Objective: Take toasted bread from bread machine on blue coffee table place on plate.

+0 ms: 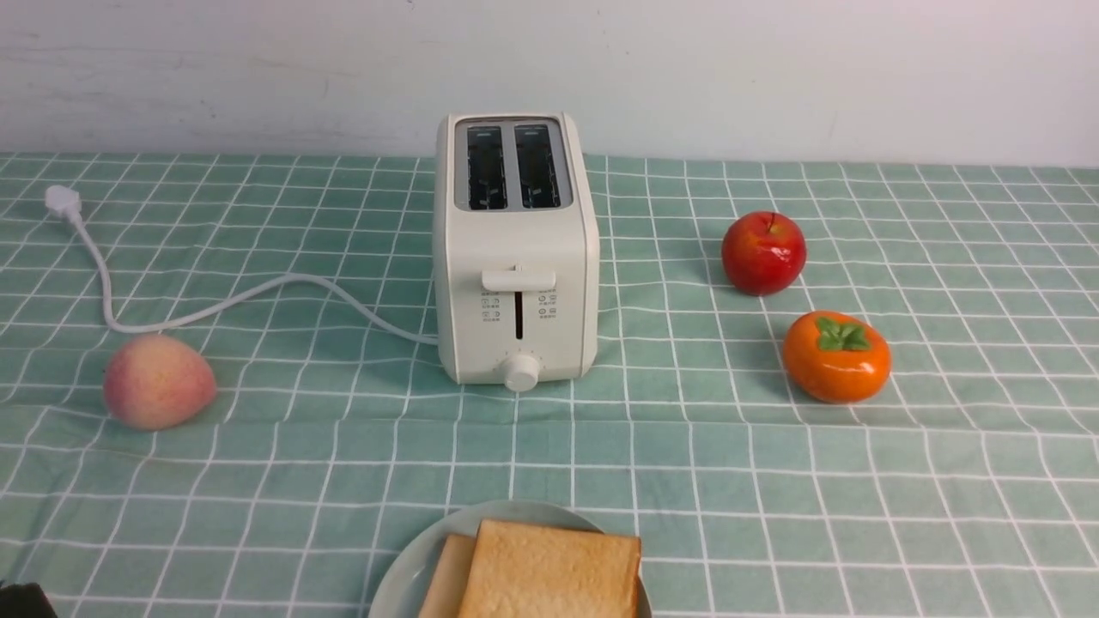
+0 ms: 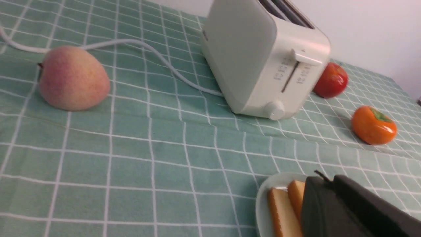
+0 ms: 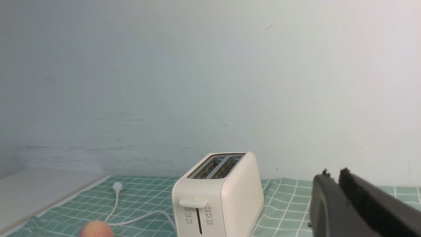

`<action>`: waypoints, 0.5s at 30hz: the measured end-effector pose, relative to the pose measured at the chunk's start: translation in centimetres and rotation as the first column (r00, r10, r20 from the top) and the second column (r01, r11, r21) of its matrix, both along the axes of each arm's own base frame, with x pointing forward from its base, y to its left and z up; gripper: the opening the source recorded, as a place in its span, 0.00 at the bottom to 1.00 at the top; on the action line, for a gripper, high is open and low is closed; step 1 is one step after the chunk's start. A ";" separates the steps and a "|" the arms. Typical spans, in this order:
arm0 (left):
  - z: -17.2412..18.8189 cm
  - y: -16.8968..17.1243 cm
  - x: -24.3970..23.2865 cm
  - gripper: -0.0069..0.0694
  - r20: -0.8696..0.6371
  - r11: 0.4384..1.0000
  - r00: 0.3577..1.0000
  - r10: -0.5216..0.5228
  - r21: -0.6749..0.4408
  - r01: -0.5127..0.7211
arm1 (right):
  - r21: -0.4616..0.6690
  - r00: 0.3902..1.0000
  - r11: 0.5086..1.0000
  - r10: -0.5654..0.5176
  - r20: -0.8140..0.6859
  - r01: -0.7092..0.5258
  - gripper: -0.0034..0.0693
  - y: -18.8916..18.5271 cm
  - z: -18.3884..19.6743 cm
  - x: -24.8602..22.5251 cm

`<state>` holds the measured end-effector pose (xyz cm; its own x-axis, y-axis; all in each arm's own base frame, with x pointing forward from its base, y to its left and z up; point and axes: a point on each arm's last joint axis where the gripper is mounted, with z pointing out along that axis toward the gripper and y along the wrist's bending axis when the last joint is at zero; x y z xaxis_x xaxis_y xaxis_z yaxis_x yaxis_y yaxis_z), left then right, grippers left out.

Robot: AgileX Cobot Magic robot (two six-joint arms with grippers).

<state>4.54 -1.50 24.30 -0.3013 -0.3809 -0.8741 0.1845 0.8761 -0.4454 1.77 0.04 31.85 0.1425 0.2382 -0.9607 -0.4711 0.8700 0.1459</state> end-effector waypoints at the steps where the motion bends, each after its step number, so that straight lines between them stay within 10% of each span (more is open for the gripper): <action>1: -0.4 0.1 0.2 0.13 0.002 1.000 1.000 0.022 -0.001 -0.022 | 0.000 1.000 1.000 0.000 0.000 0.000 0.12 0.0 0.0 0.0; 15: -7.0 0.6 0.7 0.15 -0.062 0.987 0.989 0.135 0.096 -0.128 | 0.001 1.000 1.000 0.001 0.004 -0.001 0.15 0.0 0.0 0.0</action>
